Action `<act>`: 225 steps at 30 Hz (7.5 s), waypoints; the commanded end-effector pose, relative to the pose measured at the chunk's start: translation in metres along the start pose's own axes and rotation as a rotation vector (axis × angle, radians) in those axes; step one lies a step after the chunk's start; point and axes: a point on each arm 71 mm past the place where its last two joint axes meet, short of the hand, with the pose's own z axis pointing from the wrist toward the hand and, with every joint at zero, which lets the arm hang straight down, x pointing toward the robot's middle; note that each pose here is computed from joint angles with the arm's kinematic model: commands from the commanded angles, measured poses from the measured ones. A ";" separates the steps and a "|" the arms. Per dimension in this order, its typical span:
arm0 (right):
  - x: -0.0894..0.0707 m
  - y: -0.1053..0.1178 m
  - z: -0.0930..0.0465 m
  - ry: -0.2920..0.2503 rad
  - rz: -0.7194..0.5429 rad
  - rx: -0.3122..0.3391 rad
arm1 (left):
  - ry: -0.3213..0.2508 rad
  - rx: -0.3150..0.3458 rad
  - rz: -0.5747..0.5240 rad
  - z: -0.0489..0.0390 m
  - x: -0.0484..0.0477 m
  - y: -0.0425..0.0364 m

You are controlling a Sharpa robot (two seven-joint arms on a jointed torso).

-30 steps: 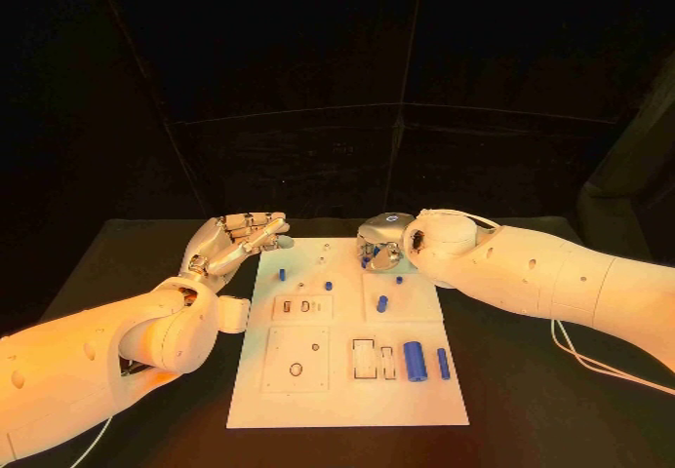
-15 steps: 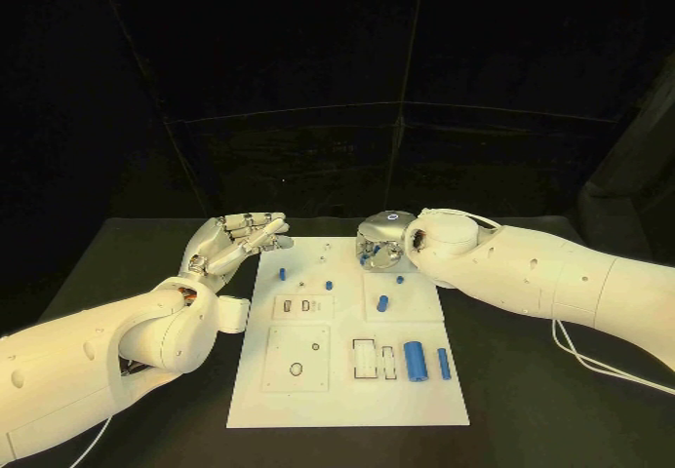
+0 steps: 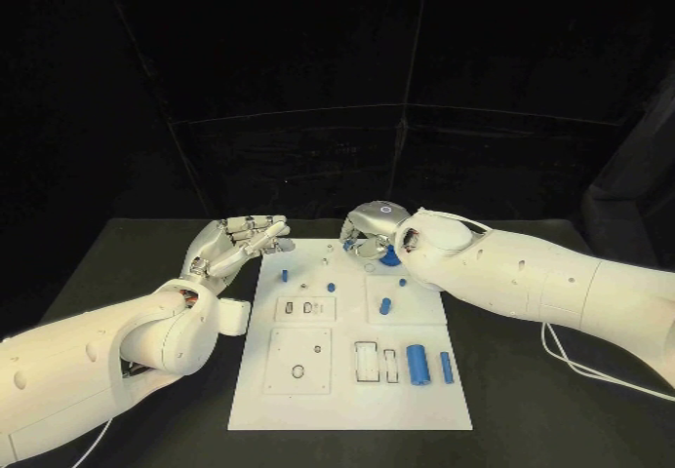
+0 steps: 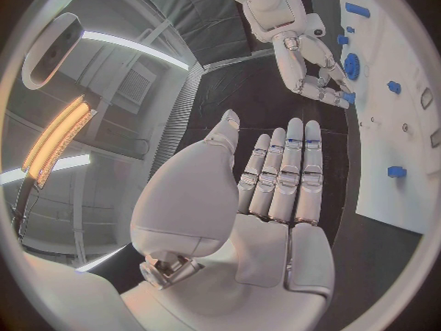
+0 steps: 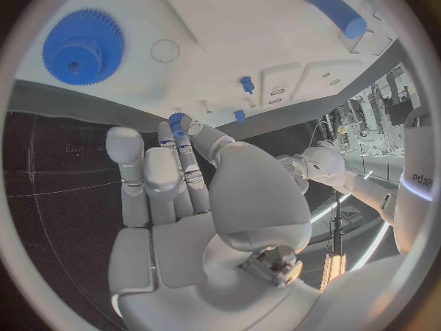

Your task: Assemble the parts on the task board

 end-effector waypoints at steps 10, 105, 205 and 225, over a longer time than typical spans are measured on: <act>-0.001 0.012 0.024 -0.028 0.006 0.014 | 0.021 0.004 -0.011 0.0012 0.0030 -0.0015; -0.014 -0.065 -0.040 0.182 0.140 0.318 | 0.041 -0.023 -0.021 0.0044 -0.0030 0.0002; 0.002 0.058 0.019 0.056 -0.042 0.101 | 0.037 -0.028 -0.018 0.0056 -0.0044 0.0012; 0.006 0.062 0.026 0.091 -0.033 0.107 | 0.038 -0.029 -0.018 0.0059 -0.0040 0.0014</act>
